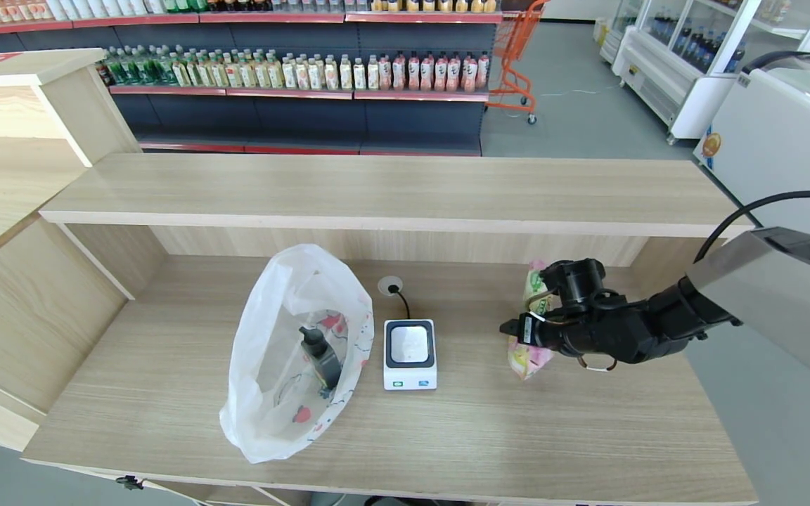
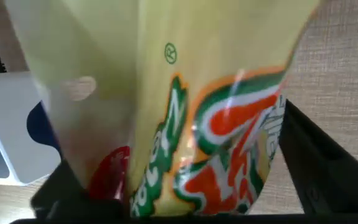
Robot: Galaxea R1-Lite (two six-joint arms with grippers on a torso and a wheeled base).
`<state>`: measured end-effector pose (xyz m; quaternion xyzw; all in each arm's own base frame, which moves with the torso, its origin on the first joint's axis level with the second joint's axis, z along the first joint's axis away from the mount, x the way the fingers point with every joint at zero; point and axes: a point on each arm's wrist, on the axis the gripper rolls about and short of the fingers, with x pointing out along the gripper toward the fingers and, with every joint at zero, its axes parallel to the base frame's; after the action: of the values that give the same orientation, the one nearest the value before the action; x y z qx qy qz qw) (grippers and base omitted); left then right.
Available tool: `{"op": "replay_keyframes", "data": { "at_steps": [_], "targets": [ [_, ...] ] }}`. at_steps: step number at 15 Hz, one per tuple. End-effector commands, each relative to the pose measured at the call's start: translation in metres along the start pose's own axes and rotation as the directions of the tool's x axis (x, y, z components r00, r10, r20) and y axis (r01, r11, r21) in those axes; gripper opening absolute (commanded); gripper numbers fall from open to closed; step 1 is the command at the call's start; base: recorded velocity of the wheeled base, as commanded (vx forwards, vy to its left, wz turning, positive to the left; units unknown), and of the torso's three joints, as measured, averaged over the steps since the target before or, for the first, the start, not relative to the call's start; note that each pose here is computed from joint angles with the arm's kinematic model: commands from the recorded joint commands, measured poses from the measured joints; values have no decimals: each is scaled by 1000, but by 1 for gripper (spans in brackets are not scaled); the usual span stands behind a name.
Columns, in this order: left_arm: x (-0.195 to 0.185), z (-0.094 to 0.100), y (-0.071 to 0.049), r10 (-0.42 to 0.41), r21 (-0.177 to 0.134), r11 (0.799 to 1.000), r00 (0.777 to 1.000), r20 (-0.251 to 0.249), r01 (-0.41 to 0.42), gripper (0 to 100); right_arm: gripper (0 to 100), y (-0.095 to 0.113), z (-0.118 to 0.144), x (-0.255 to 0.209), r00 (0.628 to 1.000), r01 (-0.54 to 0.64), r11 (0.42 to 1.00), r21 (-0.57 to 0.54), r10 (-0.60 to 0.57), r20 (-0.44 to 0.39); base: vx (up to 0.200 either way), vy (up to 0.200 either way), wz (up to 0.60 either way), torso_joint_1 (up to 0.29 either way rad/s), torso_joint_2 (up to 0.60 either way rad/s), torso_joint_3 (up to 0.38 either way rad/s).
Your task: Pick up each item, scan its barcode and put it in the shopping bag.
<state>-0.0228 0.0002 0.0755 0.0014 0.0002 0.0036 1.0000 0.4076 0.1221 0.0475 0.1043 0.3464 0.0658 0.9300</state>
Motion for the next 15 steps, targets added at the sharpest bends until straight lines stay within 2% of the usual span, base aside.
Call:
{"op": "replay_keyframes", "data": {
  "at_steps": [1, 5, 7, 8, 10, 12, 13, 15],
  "targets": [
    [0, 0, 0, 0, 0, 1000, 1000, 0, 0, 100, 0, -2, -3, 7, 1000, 6, 1000, -6, -6, -9, 0, 0, 0, 0, 0, 0],
    [0, 0, 0, 0, 0, 1000, 1000, 0, 0, 100, 0, -4, -7, 10, 999, 42, 998, -49, -43, -13, 0, 0, 0, 0, 0, 0],
    [0, 0, 0, 0, 0, 1000, 1000, 0, 0, 100, 0, -1, 3, -5, 999, 33, 996, -88, -31, 22, 0, 0, 0, 0, 0, 0],
    [0, 0, 0, 0, 0, 1000, 1000, 0, 0, 100, 0, 3, 13, -19, 999, 11, 996, -87, -7, 49, 0, 0, 0, 0, 0, 0],
    [0, 0, 0, 0, 0, 1000, 1000, 0, 0, 100, 0, -2, 28, -65, 988, -137, 986, -90, 143, 63, 0, 0, 0, 0, 0, 0],
    [0, 0, 0, 0, 0, 1000, 1000, 0, 0, 100, 0, -29, 30, -106, 957, -282, 953, -115, 287, 38, 0, 0, 0, 0, 0, 0],
    [0, 0, 0, 0, 0, 1000, 1000, 0, 0, 100, 0, -45, 29, -128, 928, -367, 923, -116, 372, 30, 0, 0, 0, 0, 0, 0],
    [0, 0, 0, 0, 0, 1000, 1000, 0, 0, 100, 0, -68, 28, -173, 829, -550, 827, -117, 558, 44, 0, 0, 0, 0, 0, 0]
  ]
}}
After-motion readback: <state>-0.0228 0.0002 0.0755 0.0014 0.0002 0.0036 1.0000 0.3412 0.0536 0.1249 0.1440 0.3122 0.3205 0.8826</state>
